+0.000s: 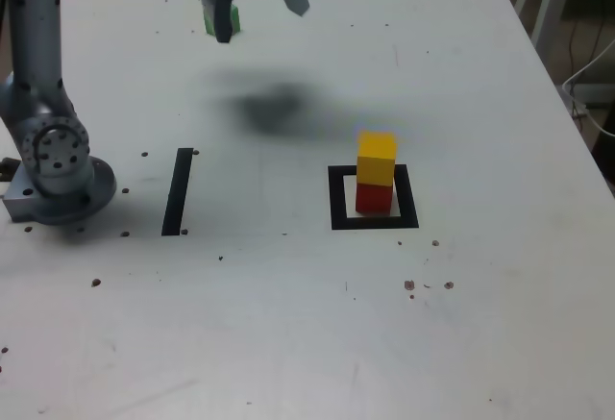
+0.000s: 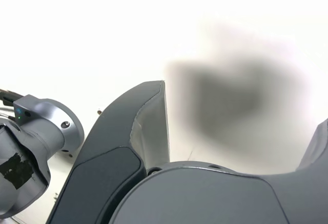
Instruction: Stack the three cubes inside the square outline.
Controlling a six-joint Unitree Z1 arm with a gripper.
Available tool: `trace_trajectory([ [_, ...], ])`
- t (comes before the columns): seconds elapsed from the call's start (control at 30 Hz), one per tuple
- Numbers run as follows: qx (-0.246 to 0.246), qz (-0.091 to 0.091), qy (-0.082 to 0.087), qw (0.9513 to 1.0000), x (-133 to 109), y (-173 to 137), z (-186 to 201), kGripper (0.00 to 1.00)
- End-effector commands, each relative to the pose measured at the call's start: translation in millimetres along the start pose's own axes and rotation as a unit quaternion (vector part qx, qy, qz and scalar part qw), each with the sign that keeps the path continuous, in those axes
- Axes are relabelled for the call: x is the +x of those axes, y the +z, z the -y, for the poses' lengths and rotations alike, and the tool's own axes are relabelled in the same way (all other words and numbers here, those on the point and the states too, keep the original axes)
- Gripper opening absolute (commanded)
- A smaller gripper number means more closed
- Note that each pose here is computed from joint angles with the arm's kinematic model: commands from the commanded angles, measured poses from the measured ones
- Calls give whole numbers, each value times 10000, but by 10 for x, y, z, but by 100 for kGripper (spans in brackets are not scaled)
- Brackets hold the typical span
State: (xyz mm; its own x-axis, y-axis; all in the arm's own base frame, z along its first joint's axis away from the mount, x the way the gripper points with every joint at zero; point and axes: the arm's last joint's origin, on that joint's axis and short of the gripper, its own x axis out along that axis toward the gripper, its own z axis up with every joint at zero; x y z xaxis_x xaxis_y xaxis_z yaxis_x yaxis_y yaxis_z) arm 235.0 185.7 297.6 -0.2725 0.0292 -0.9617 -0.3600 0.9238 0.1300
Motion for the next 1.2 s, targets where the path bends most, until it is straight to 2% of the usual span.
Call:
trace_trajectory([
  [0.0, -184, -42, -44, 9998, 38, 21, -128, 100],
  [0.23, -733, -169, -203, 9970, 169, 71, -516, 100],
  [0.53, -1199, -293, -401, 9915, 345, 169, -983, 100],
  [0.87, -1480, -356, -523, 9870, 541, 308, -1424, 100],
  [1.17, -1606, -453, -663, 9837, 698, 361, -1673, 100],
])
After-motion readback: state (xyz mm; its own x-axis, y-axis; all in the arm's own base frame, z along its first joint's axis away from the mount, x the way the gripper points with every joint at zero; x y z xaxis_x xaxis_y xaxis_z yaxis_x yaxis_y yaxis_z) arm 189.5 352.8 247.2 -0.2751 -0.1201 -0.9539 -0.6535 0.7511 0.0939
